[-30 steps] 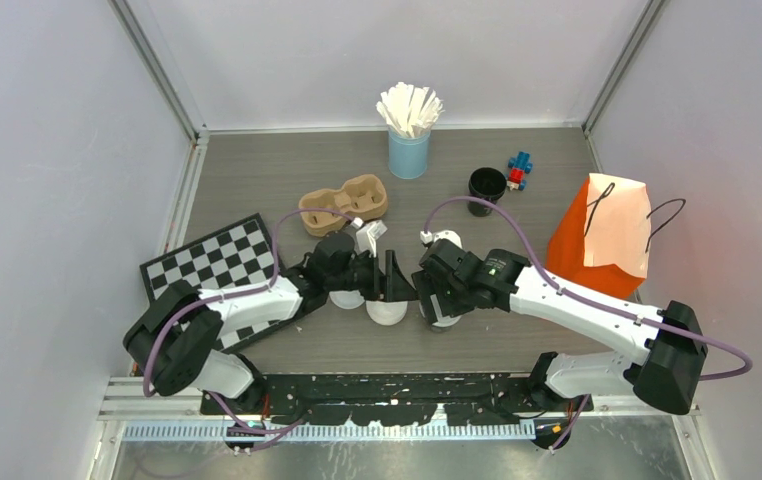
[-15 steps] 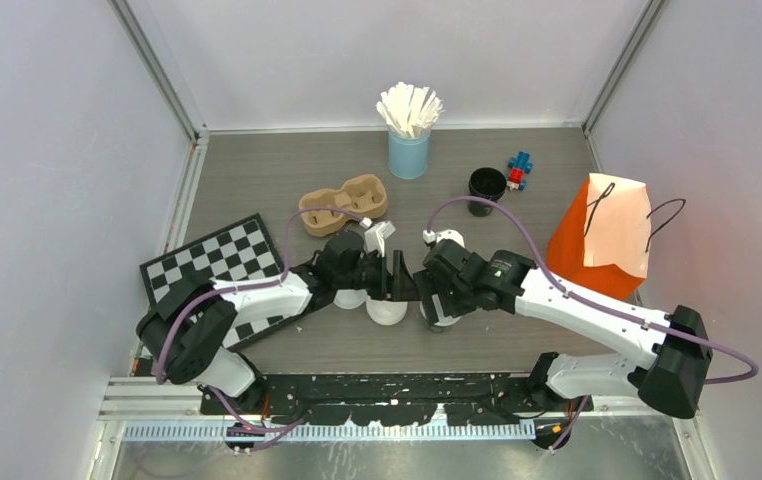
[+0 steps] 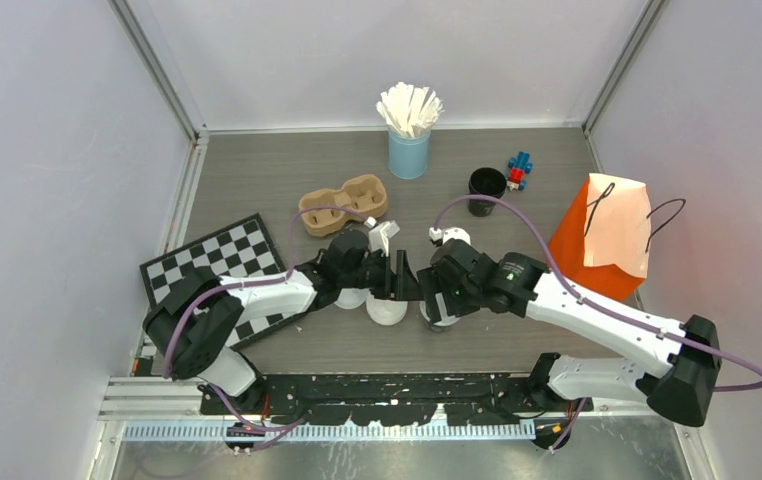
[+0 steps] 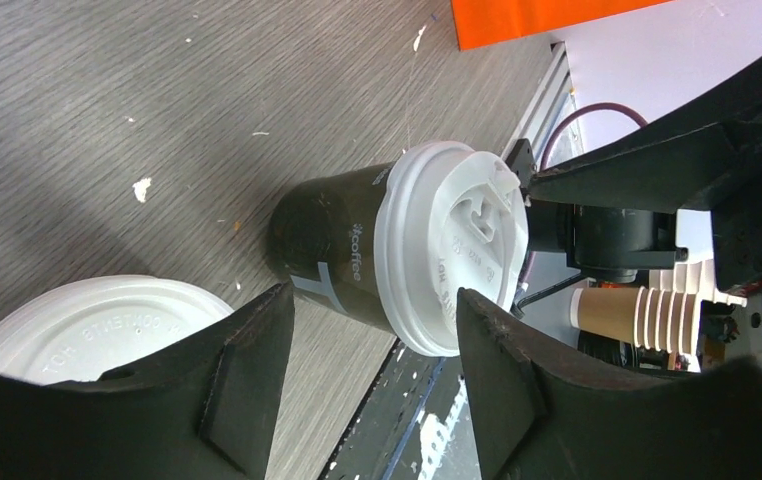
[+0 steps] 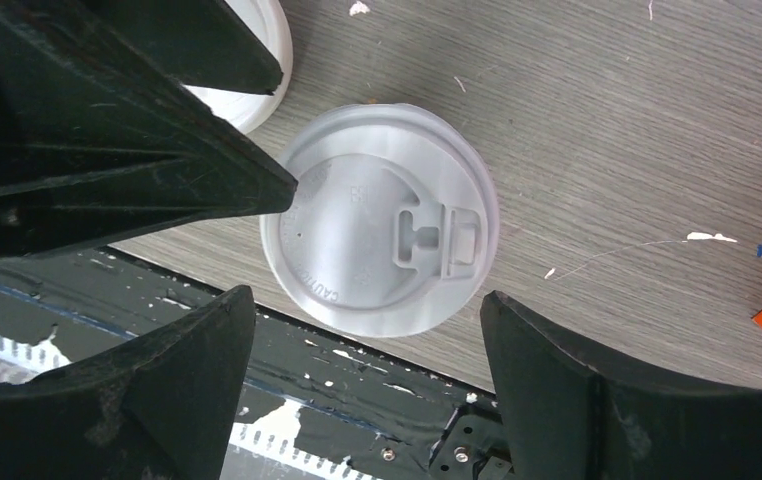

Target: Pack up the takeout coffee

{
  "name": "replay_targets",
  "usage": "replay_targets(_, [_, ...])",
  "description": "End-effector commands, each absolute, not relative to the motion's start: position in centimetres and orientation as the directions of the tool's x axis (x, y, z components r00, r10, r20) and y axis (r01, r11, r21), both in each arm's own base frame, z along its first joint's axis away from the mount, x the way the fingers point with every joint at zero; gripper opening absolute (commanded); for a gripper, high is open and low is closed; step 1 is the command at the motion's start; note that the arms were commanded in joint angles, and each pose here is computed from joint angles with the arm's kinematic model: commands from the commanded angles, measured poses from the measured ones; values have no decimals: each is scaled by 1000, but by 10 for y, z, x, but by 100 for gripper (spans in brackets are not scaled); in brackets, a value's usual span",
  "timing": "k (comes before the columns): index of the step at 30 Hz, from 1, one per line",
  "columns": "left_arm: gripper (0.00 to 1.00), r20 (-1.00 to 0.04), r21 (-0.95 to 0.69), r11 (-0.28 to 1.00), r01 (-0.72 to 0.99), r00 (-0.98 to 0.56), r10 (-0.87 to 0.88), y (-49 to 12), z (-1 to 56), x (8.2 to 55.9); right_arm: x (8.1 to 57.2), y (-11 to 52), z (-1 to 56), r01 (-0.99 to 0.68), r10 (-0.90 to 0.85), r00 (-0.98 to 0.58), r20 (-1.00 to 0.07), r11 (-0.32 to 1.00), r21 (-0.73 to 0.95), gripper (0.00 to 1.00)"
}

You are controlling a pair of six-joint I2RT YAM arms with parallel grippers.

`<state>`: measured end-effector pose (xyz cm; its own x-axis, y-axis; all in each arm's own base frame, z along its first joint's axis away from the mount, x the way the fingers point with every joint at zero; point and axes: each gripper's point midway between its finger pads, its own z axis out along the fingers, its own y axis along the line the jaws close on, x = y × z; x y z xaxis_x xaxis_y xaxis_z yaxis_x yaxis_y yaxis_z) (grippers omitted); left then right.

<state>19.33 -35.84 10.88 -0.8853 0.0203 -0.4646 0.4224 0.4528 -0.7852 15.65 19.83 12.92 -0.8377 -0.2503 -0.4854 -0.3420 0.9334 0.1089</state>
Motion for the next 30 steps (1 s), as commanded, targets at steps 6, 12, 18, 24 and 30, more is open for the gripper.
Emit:
replay_targets(6, [58, -520, -767, 425, 480, -854, 26, -370, 124, 199, 165, 185, 152, -278, -144, -812, -565, 948, 158, 83])
replay_targets(12, [57, -526, -749, 444, 492, -849, 53, -370, 119, 196, 169, 181, 142, -251, -105, -825, -555, 948, 194, 80])
replay_targets(18, [53, -522, -740, 460, 490, -851, 66, -370, 113, 193, 167, 179, 124, -248, -99, -837, -538, 945, 212, 74])
replay_targets(24, [45, -509, -736, 467, 491, -855, 97, -373, 102, 184, 165, 171, 111, -215, -69, -843, -533, 953, 216, 71])
replay_targets(30, [41, -516, -723, 477, 500, -850, 109, -376, 99, 182, 166, 170, 109, -179, -23, -845, -535, 954, 241, 67])
